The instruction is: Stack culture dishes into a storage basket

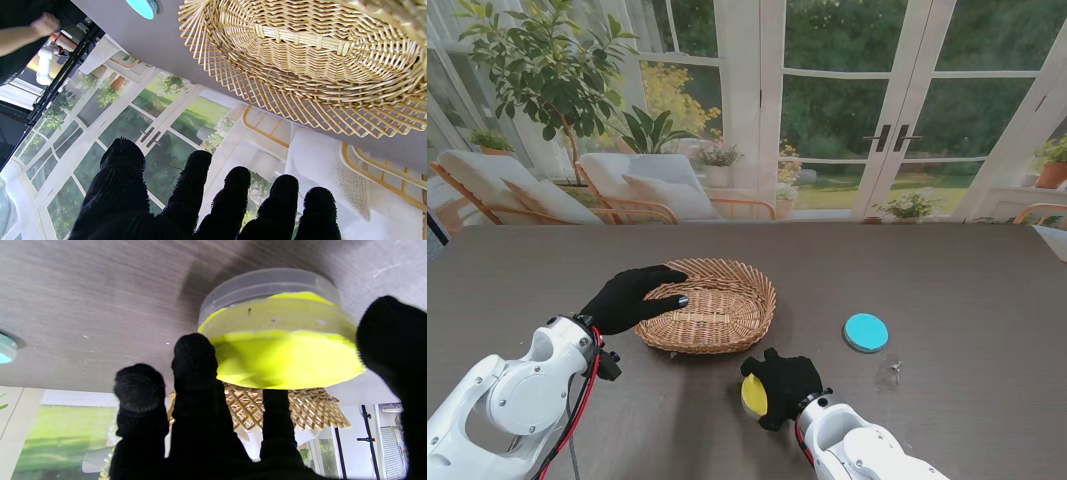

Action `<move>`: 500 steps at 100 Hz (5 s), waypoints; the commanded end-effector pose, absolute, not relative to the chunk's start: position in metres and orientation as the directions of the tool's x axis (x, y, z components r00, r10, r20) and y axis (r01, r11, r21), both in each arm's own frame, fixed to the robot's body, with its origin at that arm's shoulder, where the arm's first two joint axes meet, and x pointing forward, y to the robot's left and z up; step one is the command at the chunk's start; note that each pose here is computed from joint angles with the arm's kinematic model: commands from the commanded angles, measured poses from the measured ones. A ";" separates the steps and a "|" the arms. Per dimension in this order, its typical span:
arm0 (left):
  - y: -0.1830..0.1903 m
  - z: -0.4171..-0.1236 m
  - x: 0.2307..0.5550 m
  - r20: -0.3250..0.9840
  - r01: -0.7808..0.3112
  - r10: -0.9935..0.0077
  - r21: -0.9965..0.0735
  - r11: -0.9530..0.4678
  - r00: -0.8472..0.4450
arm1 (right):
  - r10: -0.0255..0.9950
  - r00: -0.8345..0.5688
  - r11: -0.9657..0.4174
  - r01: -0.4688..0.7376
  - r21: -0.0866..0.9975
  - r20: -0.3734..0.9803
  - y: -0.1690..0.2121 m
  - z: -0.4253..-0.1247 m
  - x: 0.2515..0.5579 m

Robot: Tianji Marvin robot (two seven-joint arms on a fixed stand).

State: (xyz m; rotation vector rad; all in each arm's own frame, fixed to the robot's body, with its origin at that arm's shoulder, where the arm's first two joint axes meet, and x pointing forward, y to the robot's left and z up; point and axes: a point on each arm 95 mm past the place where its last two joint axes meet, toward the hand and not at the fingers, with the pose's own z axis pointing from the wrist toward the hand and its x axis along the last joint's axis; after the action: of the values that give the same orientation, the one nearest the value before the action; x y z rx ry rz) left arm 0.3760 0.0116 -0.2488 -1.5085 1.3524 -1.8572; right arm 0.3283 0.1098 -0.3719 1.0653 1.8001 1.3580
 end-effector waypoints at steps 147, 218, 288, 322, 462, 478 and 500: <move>0.011 -0.251 0.375 0.532 -0.291 -0.777 -0.844 -0.451 -0.337 | 0.910 -0.413 0.052 0.188 0.981 0.031 0.096 -0.347 0.322; 0.009 -0.252 0.377 0.536 -0.312 -0.775 -0.839 -0.446 -0.334 | 0.973 -0.226 0.067 0.115 0.991 -0.039 0.040 -0.312 0.360; 0.010 -0.251 0.376 0.543 -0.321 -0.775 -0.833 -0.450 -0.324 | 0.974 -0.079 0.224 0.206 0.952 -0.212 -0.018 -0.315 0.407; 0.011 -0.251 0.375 0.545 -0.321 -0.775 -0.832 -0.453 -0.320 | 0.959 -0.053 0.281 0.269 0.921 -0.278 -0.027 -0.330 0.424; 0.015 -0.252 0.374 0.542 -0.317 -0.781 -0.833 -0.453 -0.310 | 0.961 0.013 0.244 0.437 0.866 -0.278 -0.026 -0.379 0.455; 0.015 -0.252 0.374 0.542 -0.317 -0.781 -0.833 -0.453 -0.311 | 0.965 0.039 0.215 0.456 0.864 -0.260 -0.027 -0.384 0.456; 0.015 -0.252 0.373 0.541 -0.314 -0.781 -0.834 -0.453 -0.312 | 0.964 0.044 0.214 0.454 0.865 -0.262 -0.027 -0.389 0.456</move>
State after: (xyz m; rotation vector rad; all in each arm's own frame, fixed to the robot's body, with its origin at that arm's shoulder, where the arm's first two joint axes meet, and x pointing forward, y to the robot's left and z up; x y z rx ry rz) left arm 0.3749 0.0160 -0.2511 -1.5696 1.3698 -1.8232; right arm 0.4629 -0.0245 -0.3743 1.3634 1.5335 0.7296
